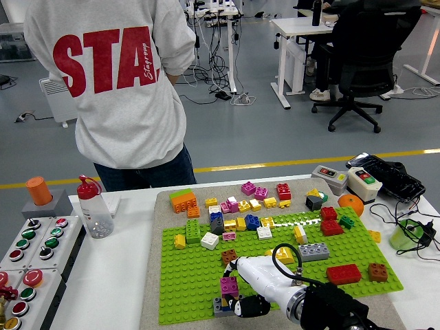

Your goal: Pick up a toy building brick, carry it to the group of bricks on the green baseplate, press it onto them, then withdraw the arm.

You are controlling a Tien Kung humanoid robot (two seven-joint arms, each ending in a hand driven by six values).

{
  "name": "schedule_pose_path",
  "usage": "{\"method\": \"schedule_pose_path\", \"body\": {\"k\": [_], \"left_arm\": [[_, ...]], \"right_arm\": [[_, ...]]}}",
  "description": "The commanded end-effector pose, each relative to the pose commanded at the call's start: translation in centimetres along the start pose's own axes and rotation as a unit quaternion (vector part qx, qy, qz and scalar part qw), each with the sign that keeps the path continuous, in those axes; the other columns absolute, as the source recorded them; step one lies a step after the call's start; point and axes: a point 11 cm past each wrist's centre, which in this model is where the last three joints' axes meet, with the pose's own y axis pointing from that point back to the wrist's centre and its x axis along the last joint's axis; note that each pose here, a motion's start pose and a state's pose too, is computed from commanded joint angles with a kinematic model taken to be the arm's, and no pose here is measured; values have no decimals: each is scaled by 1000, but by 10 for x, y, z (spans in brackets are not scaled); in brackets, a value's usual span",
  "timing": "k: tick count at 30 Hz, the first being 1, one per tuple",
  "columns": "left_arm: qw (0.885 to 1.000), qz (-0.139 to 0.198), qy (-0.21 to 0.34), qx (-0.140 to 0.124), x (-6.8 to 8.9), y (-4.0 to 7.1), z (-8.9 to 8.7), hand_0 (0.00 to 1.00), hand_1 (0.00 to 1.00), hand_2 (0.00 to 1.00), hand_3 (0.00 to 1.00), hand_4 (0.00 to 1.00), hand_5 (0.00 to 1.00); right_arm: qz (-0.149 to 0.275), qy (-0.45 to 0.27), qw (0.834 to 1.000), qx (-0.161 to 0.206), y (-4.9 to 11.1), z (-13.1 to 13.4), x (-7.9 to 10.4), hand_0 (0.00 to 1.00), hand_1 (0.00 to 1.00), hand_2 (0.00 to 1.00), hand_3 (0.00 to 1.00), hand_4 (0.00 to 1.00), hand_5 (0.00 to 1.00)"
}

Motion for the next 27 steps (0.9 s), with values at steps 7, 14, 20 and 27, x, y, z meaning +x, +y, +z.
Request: {"method": "schedule_pose_path", "body": {"k": [7, 14, 20, 27], "left_arm": [[1000, 0, 1, -2, 1, 0, 1, 660, 685, 675, 578, 296, 998], [1000, 1, 1, -2, 1, 0, 2, 660, 686, 674, 578, 295, 998], [1000, 1, 1, -2, 1, 0, 2, 660, 685, 675, 579, 296, 998], [1000, 1, 1, -3, 1, 0, 3, 660, 686, 674, 579, 295, 998]], "right_arm": [[-4, 2, 1000, 0, 0, 1, 0, 717, 755, 839, 611, 493, 257], [-9, 3, 1000, -3, 0, 3, -1, 722, 761, 852, 617, 503, 270], [-13, 4, 1000, -4, 0, 3, -3, 723, 762, 851, 623, 506, 274], [-15, 5, 1000, -4, 0, 4, -4, 725, 765, 851, 623, 509, 272]]}}
